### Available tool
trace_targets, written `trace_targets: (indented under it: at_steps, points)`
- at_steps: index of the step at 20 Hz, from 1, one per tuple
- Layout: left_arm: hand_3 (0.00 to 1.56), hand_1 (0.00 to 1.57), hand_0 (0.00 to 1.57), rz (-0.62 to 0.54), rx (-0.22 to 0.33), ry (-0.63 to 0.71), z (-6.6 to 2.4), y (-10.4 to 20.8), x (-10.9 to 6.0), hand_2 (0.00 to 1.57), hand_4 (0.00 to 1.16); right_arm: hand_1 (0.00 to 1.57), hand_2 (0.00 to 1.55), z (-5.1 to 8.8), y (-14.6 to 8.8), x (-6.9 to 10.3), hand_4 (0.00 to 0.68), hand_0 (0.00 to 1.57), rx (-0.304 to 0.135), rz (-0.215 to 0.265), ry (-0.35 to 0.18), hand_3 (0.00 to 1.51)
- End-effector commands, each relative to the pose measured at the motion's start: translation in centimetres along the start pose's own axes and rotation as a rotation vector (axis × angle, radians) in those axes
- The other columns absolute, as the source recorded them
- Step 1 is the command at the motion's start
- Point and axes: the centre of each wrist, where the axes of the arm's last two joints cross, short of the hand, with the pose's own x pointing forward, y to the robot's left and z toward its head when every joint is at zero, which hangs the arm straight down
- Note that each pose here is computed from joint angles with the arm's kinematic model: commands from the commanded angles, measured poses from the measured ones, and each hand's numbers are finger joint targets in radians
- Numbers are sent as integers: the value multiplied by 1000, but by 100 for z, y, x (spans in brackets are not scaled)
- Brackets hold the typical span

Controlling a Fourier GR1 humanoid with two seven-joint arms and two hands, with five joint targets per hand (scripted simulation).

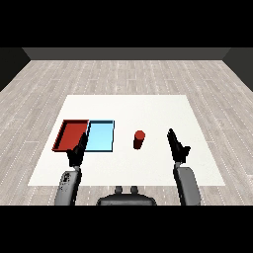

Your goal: Pick the red can and put it in the red box

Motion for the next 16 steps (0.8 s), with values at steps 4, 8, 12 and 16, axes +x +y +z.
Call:
trace_targets:
  at_steps: [4,8,12,16]
  points:
    - [0,0,0,-18,-17,-26,-136,-3,82,0,0,0,0,-159,-236,-97,0,0,-3,5,31,0]
    - [0,0,0,81,1,-435,-270,-34,468,0,0,0,0,-250,-194,224,0,0,18,-52,-285,0]
    - [0,0,0,99,-14,-485,-70,-63,330,0,0,0,0,-223,-315,-37,0,0,22,-77,-304,0]
    - [0,0,0,67,14,-496,-68,65,58,0,0,0,0,-192,-443,-119,0,0,25,-77,-327,0]
